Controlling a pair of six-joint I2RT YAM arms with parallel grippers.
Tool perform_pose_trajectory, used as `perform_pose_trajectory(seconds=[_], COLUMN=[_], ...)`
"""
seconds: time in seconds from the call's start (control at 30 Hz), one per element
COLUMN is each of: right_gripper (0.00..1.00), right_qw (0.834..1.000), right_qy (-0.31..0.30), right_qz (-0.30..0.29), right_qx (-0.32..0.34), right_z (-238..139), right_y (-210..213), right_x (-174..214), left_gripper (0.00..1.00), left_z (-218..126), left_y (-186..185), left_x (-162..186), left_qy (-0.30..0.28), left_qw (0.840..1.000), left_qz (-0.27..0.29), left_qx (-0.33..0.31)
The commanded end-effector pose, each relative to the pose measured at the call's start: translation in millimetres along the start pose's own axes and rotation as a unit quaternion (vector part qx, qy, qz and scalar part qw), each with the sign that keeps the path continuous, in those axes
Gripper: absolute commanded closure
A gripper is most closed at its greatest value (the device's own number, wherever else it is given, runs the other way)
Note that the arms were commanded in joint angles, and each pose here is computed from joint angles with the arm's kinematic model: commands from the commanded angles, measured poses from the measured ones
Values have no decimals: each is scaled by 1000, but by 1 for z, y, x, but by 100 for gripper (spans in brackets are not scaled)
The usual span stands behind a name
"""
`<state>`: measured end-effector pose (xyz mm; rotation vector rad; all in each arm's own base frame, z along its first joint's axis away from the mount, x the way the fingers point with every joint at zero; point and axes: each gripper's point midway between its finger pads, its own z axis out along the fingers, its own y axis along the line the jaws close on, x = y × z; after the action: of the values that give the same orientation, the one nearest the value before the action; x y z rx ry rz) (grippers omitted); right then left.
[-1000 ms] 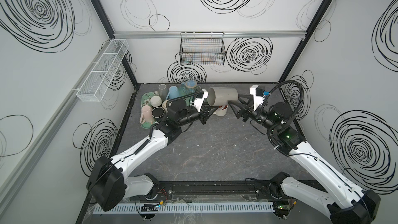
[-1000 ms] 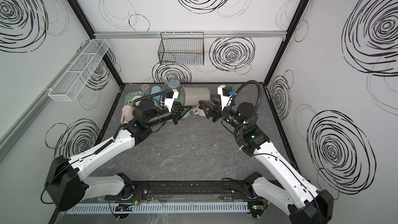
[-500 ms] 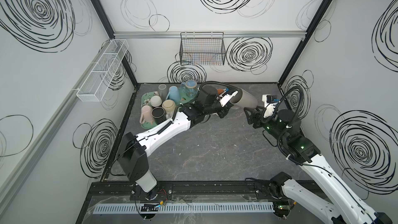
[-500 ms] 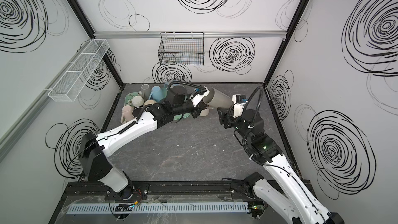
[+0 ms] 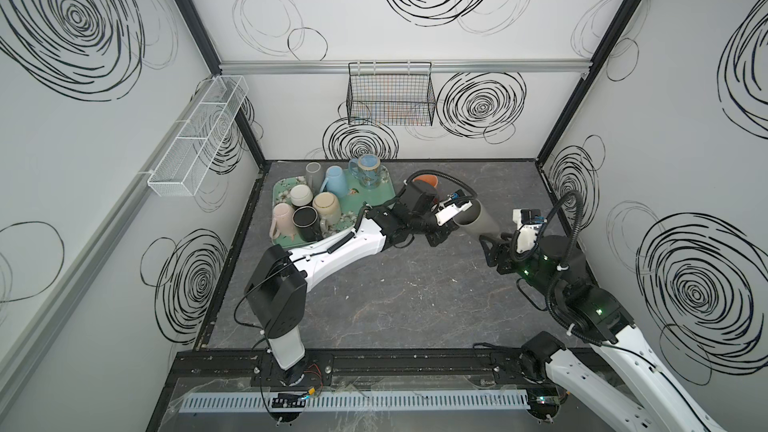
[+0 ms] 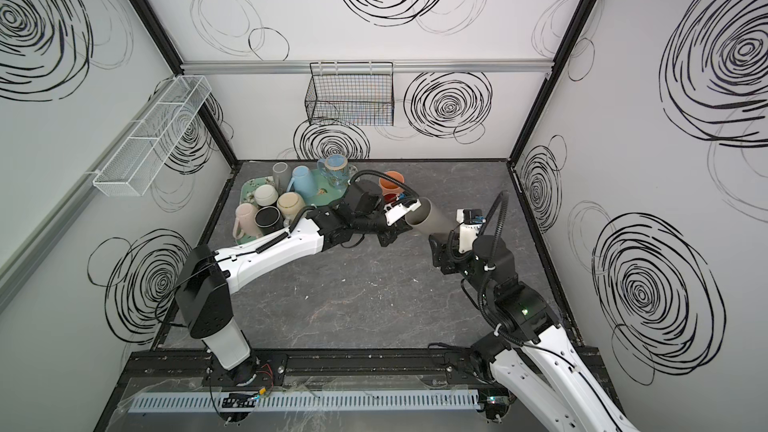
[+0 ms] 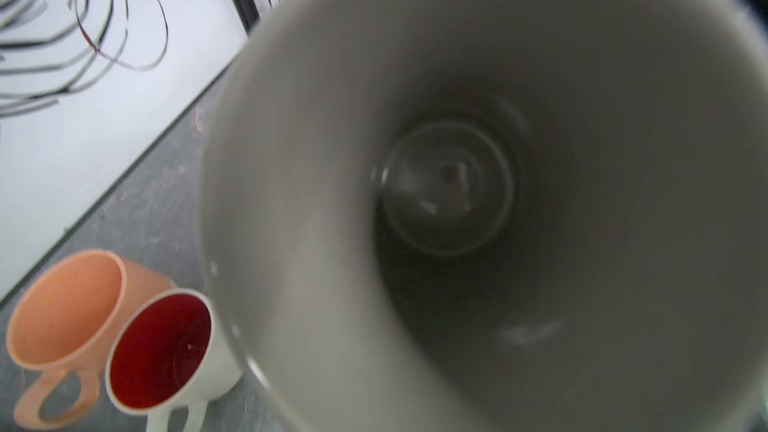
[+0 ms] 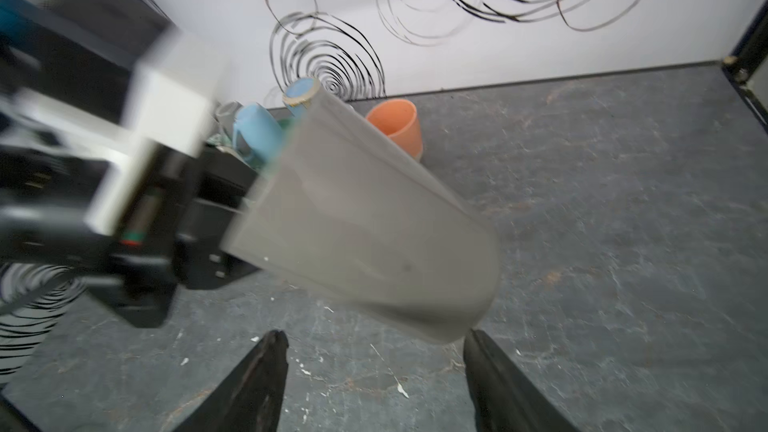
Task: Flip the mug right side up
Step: 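Hold the upright grey mug with the left gripper while the right gripper withdraws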
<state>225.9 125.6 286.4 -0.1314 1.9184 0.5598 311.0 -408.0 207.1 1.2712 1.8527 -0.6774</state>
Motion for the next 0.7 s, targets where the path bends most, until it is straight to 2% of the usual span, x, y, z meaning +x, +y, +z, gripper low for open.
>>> perform_pose_trajectory(seconds=[0.0,0.1,0.17,0.43,0.53,0.67], right_gripper=[28,28,28,28,28,28], right_qw=[997,997,998,997,997,997], right_qy=[-57,-56,-54,-3,17,24], right_qz=[14,19,22,33,37,47], right_qx=[-46,-43,-31,63,66,64], right_z=[-11,-12,-12,10,22,31], right_y=[15,12,7,-22,-22,-23], right_x=[-19,-13,-10,2,7,10], left_gripper=[100,100,100,100,100,100], left_z=[7,1,0,8,13,21], left_y=[0,0,4,30,40,49], left_x=[31,33,39,85,98,107], left_qy=[21,-1,4,126,170,200], left_qw=[999,999,999,990,982,974], left_qz=[-29,-42,-43,9,38,62], left_qx=[22,28,16,-56,-79,-86])
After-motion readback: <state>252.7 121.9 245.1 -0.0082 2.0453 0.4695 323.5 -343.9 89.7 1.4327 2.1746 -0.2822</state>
